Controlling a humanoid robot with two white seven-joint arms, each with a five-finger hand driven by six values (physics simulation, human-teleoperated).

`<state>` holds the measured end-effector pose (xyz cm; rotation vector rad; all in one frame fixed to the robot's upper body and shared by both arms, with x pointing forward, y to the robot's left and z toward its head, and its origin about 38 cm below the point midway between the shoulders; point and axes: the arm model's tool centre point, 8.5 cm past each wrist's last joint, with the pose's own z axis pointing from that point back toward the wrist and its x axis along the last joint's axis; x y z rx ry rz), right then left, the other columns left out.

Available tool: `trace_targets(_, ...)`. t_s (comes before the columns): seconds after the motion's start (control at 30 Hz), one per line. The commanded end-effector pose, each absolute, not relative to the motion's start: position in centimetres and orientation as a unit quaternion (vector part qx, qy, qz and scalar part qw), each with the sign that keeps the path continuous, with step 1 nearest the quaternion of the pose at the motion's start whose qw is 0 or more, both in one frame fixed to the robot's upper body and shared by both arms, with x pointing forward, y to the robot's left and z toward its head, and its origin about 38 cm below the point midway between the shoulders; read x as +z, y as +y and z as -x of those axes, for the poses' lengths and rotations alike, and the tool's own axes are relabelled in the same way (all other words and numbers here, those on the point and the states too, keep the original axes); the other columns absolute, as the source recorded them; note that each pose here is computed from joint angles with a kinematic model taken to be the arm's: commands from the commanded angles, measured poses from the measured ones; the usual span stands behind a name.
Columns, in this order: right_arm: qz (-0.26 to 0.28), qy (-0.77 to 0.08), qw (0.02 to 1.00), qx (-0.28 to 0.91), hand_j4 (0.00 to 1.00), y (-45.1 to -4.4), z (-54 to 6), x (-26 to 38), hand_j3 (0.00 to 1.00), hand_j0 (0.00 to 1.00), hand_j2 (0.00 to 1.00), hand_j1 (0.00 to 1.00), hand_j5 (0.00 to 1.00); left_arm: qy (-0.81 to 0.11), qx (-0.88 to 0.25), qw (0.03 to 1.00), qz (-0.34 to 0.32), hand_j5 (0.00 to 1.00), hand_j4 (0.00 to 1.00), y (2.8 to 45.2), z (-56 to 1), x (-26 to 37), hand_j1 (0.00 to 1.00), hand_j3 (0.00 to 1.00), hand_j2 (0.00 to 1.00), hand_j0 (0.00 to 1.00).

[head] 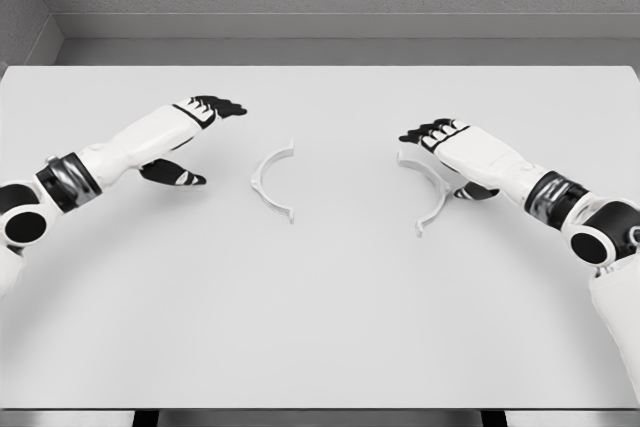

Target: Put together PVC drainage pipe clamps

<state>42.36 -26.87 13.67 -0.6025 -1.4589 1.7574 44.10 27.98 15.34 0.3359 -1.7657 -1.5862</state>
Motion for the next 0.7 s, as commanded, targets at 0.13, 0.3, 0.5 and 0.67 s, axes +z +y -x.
trace_targets(0.13, 0.228, -0.579, 0.379, 0.685, 1.0, -26.0, -42.3, 13.5, 1.0, 1.0, 1.0, 1.0, 1.0, -0.685, -0.616, 0.37, -0.118, 1.0, 1.0, 26.7, -44.9, 14.6, 1.0, 1.0, 1.0, 1.0)
trace_targets(0.3, 0.224, -0.577, 0.379, 0.688, 1.0, -25.3, -42.4, 13.4, 1.0, 1.0, 1.0, 1.0, 1.0, -0.688, -0.611, 0.373, -0.115, 1.0, 1.0, 26.0, -45.5, 14.4, 1.0, 1.0, 1.0, 1.0)
trace_targets(0.5, 0.221, -0.582, 0.376, 0.686, 1.0, -24.7, -42.4, 13.4, 1.0, 1.0, 1.0, 1.0, 1.0, -0.683, -0.617, 0.377, -0.104, 1.0, 1.0, 24.6, -46.1, 13.4, 1.0, 1.0, 1.0, 1.0)
trace_targets(0.67, 0.219, -0.587, 0.369, 0.687, 1.0, -24.0, -42.3, 13.9, 1.0, 1.0, 1.0, 1.0, 1.0, -0.679, -0.616, 0.386, -0.102, 1.0, 1.0, 24.8, -46.2, 12.8, 1.0, 1.0, 1.0, 1.0)
